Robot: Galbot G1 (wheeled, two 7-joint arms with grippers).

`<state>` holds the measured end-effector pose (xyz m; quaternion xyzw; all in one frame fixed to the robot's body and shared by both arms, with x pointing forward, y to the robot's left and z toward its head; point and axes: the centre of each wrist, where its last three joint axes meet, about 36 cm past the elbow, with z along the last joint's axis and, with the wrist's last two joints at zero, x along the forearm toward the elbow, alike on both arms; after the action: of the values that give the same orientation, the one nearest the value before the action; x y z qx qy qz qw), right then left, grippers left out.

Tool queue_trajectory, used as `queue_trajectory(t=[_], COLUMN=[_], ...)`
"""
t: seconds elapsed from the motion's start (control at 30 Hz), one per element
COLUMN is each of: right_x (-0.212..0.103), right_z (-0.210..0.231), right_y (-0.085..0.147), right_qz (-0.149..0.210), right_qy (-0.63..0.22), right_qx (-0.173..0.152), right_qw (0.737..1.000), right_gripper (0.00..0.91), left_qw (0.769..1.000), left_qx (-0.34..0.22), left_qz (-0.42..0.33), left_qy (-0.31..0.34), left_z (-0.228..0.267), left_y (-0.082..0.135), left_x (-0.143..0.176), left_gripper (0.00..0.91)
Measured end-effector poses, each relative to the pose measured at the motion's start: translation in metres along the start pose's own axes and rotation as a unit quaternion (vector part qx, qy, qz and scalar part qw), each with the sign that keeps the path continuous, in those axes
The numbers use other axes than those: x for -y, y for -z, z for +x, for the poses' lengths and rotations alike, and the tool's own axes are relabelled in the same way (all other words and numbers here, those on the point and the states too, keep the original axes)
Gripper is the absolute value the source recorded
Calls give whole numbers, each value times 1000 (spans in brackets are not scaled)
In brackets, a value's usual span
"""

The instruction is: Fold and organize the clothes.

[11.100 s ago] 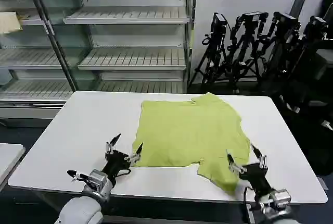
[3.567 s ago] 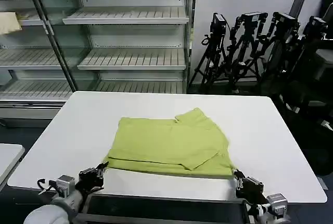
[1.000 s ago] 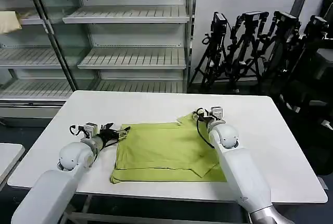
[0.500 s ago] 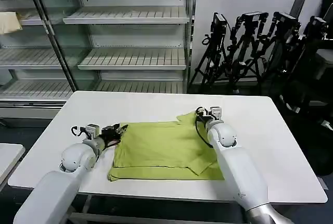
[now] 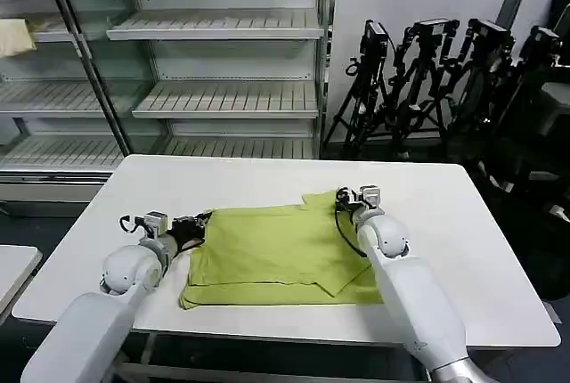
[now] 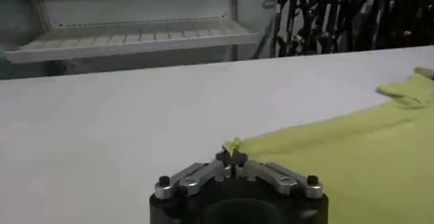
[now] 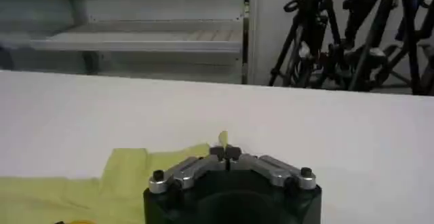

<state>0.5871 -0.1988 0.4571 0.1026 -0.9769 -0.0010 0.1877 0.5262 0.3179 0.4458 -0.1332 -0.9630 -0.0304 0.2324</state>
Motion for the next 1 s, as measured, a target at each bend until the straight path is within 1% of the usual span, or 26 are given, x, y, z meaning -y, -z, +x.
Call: queue_trajectory(t=[0.2, 0.4, 0.57, 0.8, 1.0], right_x=[6, 12, 10, 8, 13], right_z=[36, 74, 100, 128, 142], right_y=[-7, -17, -27, -42, -50], right_qz=[-6, -9, -9, -1, 8], right_qy=[10, 17, 25, 21, 10], right_qx=[20, 32, 41, 42, 43], right_qw=[1000, 999, 999, 999, 999], right_gripper=[0, 0, 0, 0, 0], left_qw=[1000, 999, 999, 999, 999], left_qx=[22, 36, 43, 42, 39], left_qz=[4, 5, 2, -7, -10], left_qy=[-4, -11, -24, -24, -16], left_z=[22, 45, 66, 88, 96], left_y=[0, -4, -11, -22, -29], left_x=[7, 24, 39, 50, 49], left_gripper=[10, 10, 10, 10, 10])
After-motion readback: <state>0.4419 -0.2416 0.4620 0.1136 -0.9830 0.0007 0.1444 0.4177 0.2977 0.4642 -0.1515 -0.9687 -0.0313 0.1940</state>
